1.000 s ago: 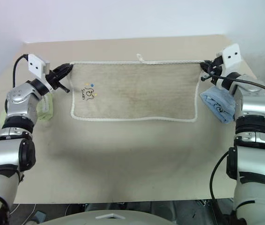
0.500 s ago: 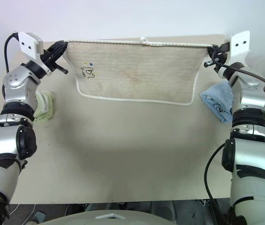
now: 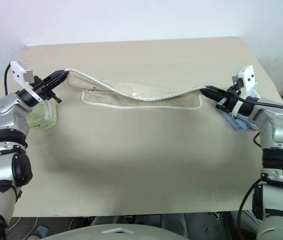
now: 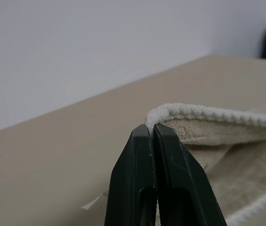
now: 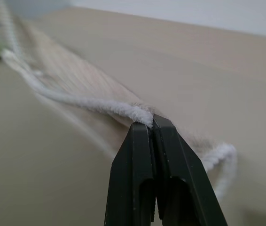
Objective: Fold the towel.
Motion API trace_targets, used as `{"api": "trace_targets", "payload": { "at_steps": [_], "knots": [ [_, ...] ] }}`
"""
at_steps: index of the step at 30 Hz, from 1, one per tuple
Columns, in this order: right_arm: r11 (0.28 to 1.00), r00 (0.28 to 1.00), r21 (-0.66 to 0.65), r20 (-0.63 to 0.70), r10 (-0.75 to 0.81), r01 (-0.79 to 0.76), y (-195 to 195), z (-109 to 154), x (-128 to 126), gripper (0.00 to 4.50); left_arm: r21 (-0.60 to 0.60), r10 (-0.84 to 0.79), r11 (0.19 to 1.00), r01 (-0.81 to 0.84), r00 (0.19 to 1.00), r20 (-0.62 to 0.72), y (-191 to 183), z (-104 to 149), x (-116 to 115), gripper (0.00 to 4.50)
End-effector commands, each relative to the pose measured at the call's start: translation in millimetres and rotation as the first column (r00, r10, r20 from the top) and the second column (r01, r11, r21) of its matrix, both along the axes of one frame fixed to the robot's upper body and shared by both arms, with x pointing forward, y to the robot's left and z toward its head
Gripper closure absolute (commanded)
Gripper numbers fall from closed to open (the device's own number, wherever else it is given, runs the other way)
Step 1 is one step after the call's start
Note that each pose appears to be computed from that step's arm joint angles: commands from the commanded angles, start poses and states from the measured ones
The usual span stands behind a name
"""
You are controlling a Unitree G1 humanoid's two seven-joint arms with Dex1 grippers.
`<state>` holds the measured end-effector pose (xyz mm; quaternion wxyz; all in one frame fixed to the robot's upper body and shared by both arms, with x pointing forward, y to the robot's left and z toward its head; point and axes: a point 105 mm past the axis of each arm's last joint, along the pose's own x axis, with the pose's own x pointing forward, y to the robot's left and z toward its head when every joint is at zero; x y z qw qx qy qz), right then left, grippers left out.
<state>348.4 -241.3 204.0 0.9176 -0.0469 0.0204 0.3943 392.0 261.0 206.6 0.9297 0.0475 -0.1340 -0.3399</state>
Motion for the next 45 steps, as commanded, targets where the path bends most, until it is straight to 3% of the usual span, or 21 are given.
{"api": "trace_targets", "payload": {
  "at_steps": [1,12,18,27,45],
  "knots": [
    [0.993,0.993,0.031,0.023,0.112,-0.113,1,19,-20,4.47,-0.029,-0.12,0.992,0.12,0.993,-0.003,3,11,-23,4.5],
    [0.964,0.958,-0.001,-0.119,0.263,-0.265,-3,-3,-49,4.47,-0.006,-0.358,0.925,0.379,0.869,-0.342,9,-36,-101,4.5],
    [0.946,0.931,-0.032,-0.194,0.31,-0.322,-9,-20,-67,4.47,0.008,-0.363,0.914,0.405,0.829,-0.426,22,-51,-126,4.5],
    [0.898,0.853,-0.048,-0.338,0.398,-0.438,-21,-32,-105,4.47,0.038,-0.343,0.909,0.415,0.795,-0.501,33,-66,-145,4.5],
    [0.885,0.825,-0.125,-0.439,0.357,-0.449,-46,-35,-125,4.47,0.068,-0.267,0.922,0.382,0.752,-0.603,65,-66,-165,4.5]
  ]
}}
